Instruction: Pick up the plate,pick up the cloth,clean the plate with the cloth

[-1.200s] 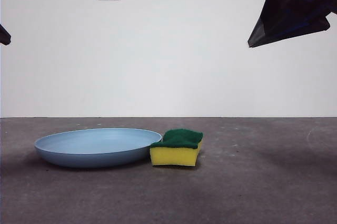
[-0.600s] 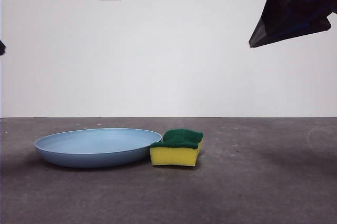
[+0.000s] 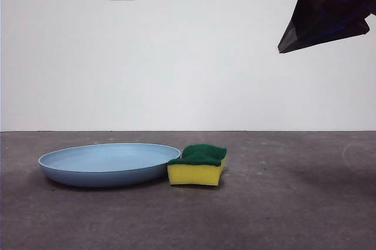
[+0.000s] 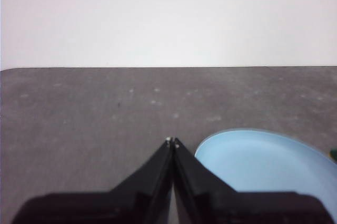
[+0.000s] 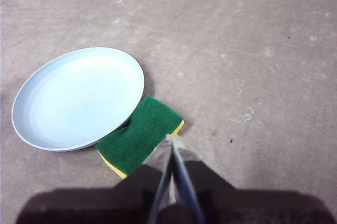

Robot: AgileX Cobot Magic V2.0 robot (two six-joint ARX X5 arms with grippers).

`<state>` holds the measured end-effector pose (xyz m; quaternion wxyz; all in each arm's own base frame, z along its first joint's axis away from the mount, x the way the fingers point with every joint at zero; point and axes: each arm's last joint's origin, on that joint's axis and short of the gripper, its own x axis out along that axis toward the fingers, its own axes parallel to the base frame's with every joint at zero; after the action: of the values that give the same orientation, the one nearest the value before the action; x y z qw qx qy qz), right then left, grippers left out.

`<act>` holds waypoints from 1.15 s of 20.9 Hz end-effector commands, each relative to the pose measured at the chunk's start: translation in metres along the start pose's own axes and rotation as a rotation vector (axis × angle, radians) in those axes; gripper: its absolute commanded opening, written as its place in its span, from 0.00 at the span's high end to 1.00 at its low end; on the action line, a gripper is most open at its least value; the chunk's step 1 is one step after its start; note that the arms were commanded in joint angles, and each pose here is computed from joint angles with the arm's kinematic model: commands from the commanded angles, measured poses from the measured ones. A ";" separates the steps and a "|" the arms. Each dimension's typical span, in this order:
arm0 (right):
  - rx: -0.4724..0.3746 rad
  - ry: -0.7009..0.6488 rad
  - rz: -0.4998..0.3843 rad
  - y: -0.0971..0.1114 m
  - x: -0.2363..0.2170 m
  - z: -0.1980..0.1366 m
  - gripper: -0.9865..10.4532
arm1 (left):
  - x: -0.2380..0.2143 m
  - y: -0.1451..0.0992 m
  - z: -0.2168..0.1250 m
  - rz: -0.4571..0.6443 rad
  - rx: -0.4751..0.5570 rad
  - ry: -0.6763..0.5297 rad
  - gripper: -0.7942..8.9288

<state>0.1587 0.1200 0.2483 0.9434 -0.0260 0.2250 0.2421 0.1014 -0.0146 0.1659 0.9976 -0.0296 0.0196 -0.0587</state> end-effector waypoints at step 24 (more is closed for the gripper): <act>0.003 0.007 -0.004 -0.001 0.000 -0.003 0.91 | -0.006 0.007 -0.019 0.062 -0.003 0.143 0.92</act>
<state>0.1580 0.1195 0.2480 0.9427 -0.0278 0.2281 0.2418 0.0952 -0.0082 0.1510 0.9952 -0.0268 0.0885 -0.0333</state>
